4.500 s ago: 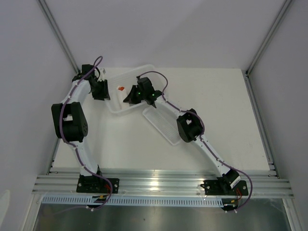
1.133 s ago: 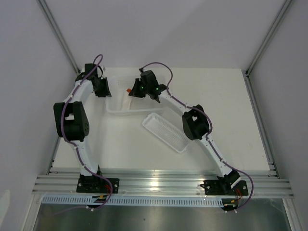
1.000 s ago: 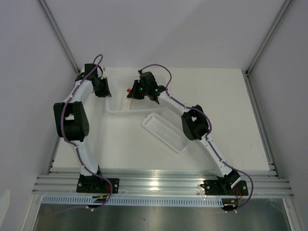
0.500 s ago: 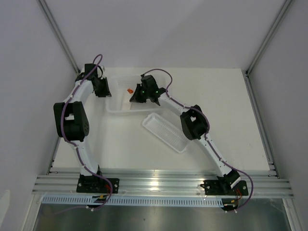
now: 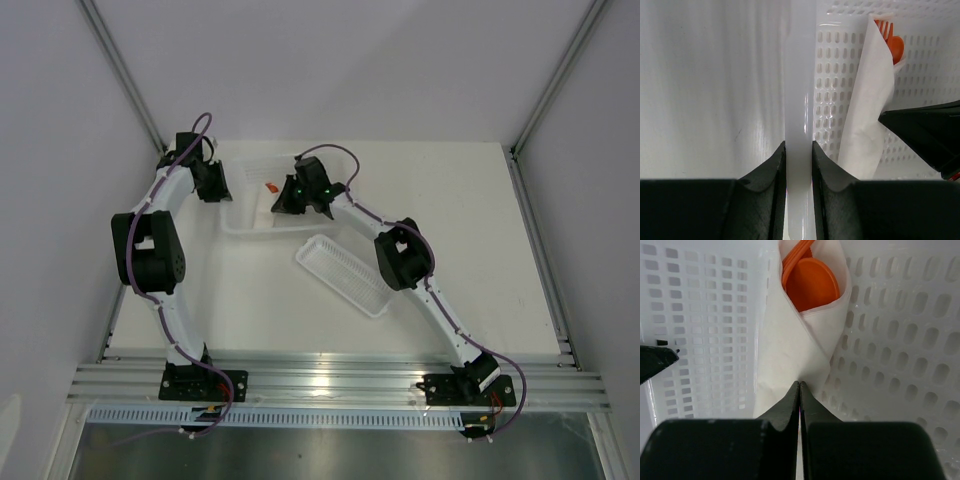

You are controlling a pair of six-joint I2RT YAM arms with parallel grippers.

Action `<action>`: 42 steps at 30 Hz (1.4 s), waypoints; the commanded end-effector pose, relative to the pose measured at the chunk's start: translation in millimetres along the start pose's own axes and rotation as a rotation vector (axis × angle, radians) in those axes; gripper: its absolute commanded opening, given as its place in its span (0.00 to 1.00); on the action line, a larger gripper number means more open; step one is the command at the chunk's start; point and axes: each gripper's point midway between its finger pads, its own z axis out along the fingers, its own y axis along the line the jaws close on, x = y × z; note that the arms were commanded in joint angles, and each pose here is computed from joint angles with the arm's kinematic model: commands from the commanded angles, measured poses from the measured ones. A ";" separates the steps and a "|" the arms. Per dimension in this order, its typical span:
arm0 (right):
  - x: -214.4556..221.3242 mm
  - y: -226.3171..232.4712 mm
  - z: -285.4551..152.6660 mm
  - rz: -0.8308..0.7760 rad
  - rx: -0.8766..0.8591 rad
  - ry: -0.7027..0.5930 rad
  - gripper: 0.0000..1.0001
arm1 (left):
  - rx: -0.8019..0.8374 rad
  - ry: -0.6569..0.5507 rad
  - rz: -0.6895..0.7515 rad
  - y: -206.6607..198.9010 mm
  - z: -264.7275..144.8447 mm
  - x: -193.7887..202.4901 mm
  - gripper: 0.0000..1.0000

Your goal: Place the utensils on the paper napkin and roll it up

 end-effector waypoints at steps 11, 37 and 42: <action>-87.7 108.2 -71.5 -0.099 -0.203 -0.231 0.00 | -0.011 -0.023 -0.114 0.7 -1.0 -9.0 0.01; -113.6 69.3 -223.9 -0.200 0.035 -0.303 0.00 | -0.038 -0.007 -0.334 16.5 -0.3 8.7 0.40; -122.1 60.4 -253.6 -0.189 0.067 -0.345 0.05 | -0.053 -0.059 -0.293 17.1 -14.2 -11.5 0.65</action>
